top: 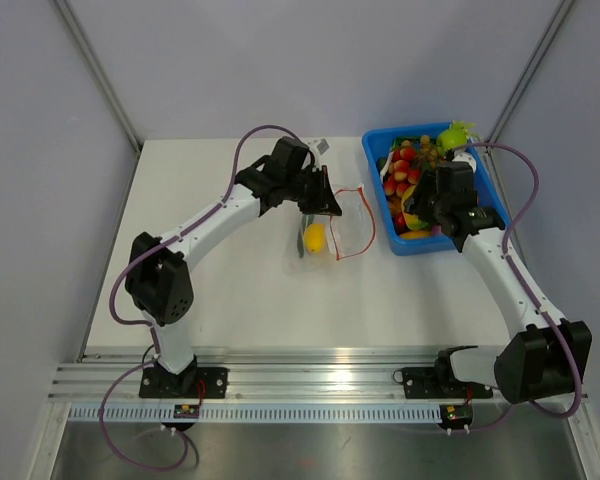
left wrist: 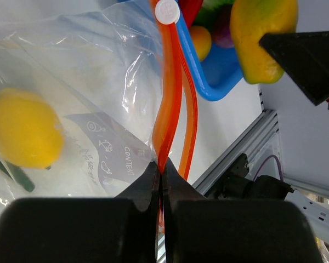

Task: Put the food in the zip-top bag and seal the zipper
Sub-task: Pick up the fake fruit from the bin, then place the fake fruit in the zipper food storage bag.

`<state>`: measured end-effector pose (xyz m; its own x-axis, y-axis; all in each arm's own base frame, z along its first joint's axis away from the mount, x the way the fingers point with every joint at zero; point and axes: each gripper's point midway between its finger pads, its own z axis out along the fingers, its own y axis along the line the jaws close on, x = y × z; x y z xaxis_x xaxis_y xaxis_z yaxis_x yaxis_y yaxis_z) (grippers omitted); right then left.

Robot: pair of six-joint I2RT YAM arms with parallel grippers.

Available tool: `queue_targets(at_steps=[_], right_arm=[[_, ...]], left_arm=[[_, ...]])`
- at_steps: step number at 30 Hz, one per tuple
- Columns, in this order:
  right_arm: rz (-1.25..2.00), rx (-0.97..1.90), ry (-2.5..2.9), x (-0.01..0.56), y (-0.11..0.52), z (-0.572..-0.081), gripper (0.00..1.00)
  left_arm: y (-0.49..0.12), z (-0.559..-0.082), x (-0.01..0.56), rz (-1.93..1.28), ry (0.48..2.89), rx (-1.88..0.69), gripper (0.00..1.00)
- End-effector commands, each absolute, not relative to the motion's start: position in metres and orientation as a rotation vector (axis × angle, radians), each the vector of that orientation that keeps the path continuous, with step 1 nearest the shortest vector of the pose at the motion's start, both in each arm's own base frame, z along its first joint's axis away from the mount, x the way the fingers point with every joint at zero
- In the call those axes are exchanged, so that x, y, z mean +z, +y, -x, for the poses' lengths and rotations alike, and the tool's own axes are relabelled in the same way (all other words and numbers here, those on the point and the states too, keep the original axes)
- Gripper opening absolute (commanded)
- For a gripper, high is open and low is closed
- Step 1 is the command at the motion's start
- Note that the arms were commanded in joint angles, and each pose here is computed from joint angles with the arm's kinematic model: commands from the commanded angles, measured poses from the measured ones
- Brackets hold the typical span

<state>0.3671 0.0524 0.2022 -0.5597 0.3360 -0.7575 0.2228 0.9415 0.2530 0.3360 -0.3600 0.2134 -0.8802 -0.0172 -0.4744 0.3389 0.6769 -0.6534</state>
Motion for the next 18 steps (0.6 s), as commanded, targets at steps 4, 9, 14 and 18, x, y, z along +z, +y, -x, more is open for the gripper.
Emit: queue_targets(at_steps=[4,9,14,18], right_arm=[[-0.336,0.366,2.111,0.243,0.078,-0.36,0.42],[-0.286,0.532,2.076,0.263,0.101,-0.352,0.42],[-0.231,0.623,2.078,0.266,0.132,-0.348,0.41],[-0.175,0.611,2.124,0.252,0.16,-0.351,0.44]], left_arm=[[-0.394,-0.345,0.243,-0.3,2.356,-1.221,0.0],[-0.397,-0.348,0.239,-0.299,2.363,-1.223,0.0],[-0.399,-0.348,0.242,-0.295,2.358,-1.232,0.0],[-0.398,-0.346,0.246,-0.3,2.354,-1.231,0.0]])
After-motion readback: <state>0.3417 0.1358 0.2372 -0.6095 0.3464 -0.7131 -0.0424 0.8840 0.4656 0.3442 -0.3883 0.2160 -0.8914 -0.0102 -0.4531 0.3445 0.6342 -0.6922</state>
